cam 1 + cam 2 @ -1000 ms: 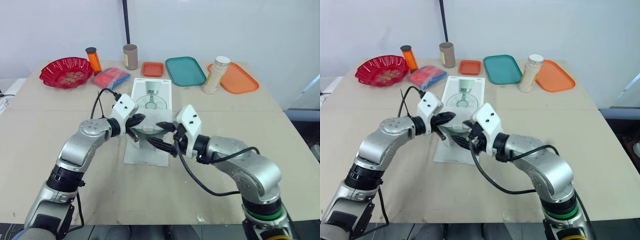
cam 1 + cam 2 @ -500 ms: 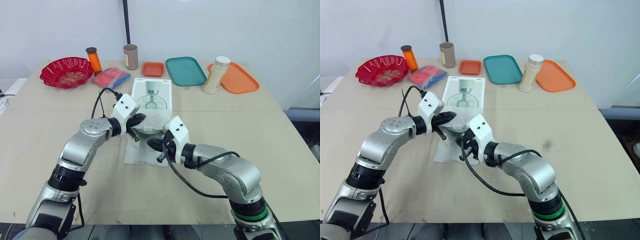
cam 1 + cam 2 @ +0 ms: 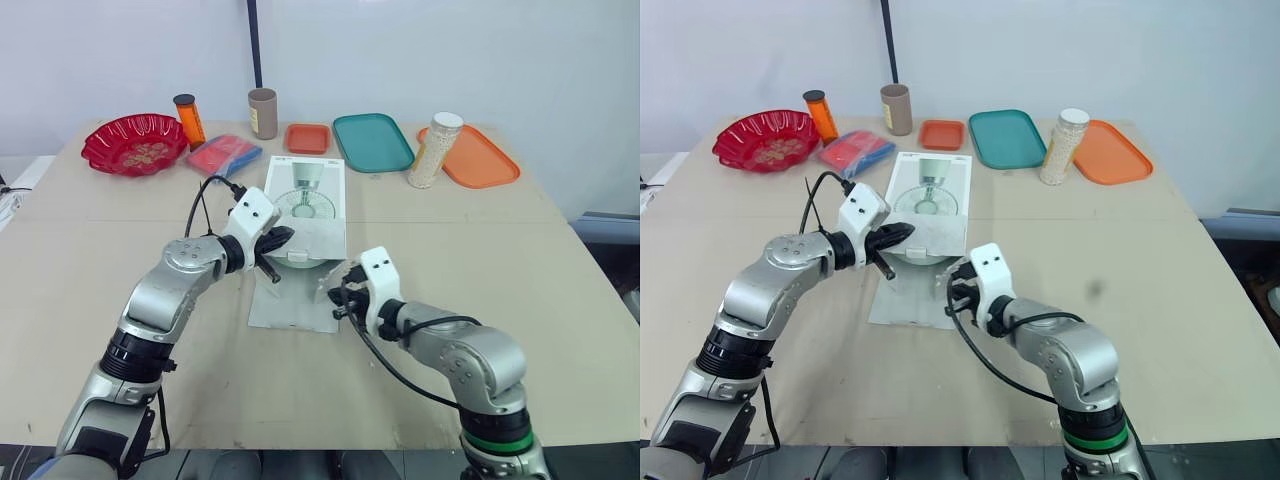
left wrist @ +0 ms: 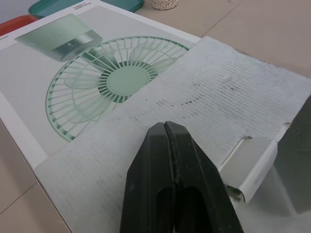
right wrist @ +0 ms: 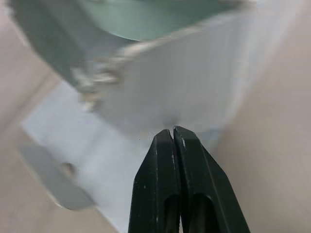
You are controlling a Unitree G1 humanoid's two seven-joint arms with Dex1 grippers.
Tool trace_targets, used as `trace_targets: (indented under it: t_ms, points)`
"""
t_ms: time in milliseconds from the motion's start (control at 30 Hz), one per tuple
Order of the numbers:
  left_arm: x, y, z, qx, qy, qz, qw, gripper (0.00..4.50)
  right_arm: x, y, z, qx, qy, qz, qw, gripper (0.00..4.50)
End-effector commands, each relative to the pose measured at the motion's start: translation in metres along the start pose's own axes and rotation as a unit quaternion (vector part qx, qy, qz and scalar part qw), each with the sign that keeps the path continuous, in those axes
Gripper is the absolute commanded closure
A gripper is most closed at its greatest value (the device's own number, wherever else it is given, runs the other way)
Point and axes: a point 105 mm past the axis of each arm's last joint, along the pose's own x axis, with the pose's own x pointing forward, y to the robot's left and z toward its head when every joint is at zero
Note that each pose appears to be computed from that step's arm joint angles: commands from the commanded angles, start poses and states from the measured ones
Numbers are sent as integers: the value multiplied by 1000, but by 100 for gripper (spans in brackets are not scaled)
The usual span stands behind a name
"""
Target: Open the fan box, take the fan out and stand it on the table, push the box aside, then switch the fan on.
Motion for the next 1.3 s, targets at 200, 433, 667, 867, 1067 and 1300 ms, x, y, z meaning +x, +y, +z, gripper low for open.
trace_targets:
  t_ms: [200, 433, 667, 867, 1067, 1300]
  points:
    - [1, 2, 9, 4, -14, 3, 1000, 450, -40, 24, 32, -63, -53, 60, 995, 446]
    - [3, 2, 8, 4, -15, 2, 1000, 450, -39, 34, 84, -113, -117, 79, 983, 446]
    - [2, 1, 8, 2, -19, 8, 1000, 450, -11, 48, 77, -121, -86, 118, 982, 446]
    - [0, 2, 7, -1, -22, 18, 1000, 450, -4, 28, 48, -130, -28, 106, 985, 446]
    - [0, 0, 6, -5, -24, 18, 1000, 450, -21, 16, 34, -126, -7, 89, 988, 446]
    - [5, -3, 9, -6, -32, 10, 999, 450, -32, 0, 23, -125, 14, 38, 991, 446]
